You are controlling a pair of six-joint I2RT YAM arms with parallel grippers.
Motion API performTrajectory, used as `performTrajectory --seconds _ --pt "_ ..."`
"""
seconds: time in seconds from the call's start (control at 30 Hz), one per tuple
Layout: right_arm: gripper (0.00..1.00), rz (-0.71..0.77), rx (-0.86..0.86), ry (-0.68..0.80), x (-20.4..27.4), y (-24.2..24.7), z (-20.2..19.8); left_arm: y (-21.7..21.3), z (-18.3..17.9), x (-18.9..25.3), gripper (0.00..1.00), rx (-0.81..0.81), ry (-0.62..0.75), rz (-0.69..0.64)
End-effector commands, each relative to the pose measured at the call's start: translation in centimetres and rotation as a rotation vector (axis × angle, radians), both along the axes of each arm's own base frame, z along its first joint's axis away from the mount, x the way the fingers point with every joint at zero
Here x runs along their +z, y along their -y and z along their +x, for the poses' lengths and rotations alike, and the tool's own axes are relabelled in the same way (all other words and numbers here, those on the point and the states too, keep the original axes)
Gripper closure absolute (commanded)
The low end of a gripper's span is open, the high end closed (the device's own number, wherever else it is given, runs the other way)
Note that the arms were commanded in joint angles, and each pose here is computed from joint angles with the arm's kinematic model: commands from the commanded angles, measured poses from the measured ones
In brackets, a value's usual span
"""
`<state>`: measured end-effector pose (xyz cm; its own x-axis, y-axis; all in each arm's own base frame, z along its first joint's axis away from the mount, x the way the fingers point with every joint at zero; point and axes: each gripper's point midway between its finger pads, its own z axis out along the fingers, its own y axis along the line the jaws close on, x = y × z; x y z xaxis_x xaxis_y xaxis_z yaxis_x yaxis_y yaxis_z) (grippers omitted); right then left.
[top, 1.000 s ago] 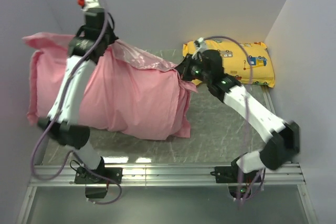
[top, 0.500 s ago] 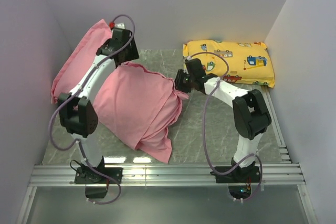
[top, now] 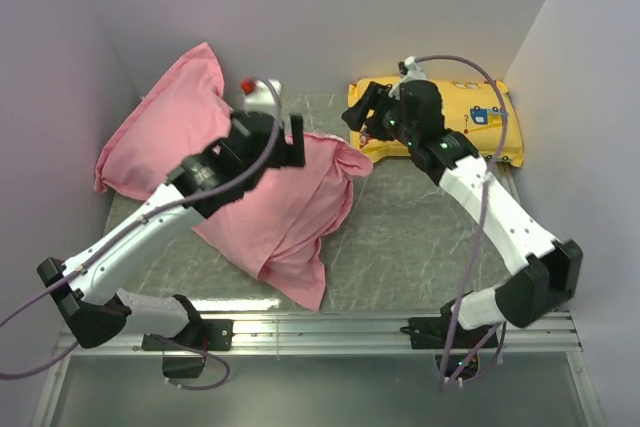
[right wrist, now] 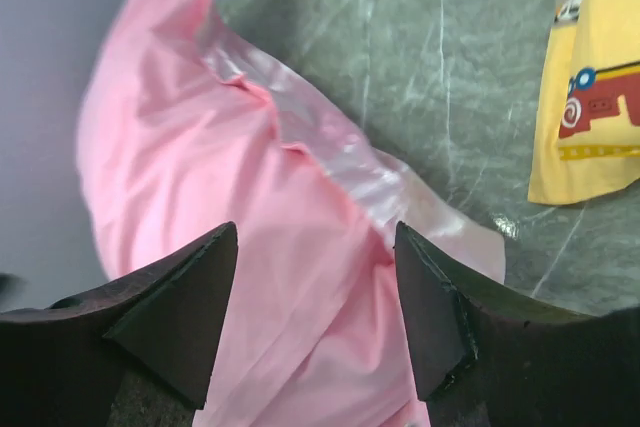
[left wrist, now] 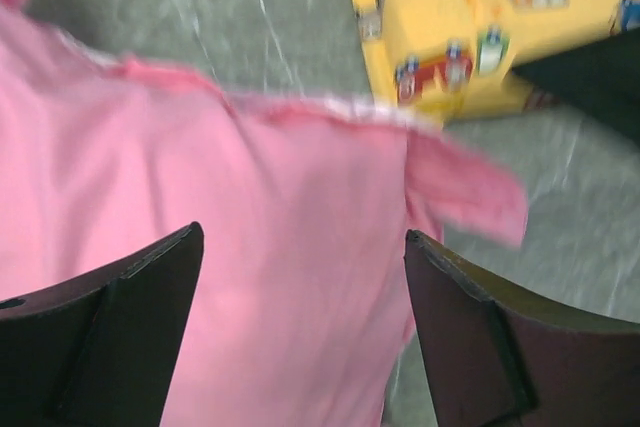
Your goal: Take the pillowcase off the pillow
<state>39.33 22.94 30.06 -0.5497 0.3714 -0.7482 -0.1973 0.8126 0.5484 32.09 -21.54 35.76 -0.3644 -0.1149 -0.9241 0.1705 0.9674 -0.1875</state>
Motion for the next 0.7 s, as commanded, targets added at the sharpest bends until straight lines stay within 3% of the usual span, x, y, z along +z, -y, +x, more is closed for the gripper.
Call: performTrajectory --seconds 0.0,0.07,0.1,0.13,0.37,0.67 --pt "0.29 -0.006 -0.032 0.064 1.9 2.1 -2.3 0.5 -3.2 -5.6 0.12 0.018 -0.093 0.129" --pt "0.29 -0.016 -0.028 0.029 -0.6 2.5 -4.1 1.8 -5.3 -7.9 0.12 -0.004 -0.118 0.168" --pt "0.29 0.022 -0.024 0.087 0.7 2.7 -5.4 1.9 -6.2 -8.6 0.12 -0.003 -0.117 0.206" --pt "0.29 0.010 0.004 0.041 -2.4 2.1 -7.0 1.9 -6.5 -9.8 0.12 0.005 -0.129 0.238" --pt "0.29 0.049 0.058 0.020 -8.5 -0.7 -13.1 1.5 -6.4 -14.1 0.11 0.118 -0.188 0.387" --pt "0.30 0.093 0.128 -0.044 -12.8 -4.1 -14.0 2.3 -6.7 -16.0 0.12 0.078 -0.217 0.387"
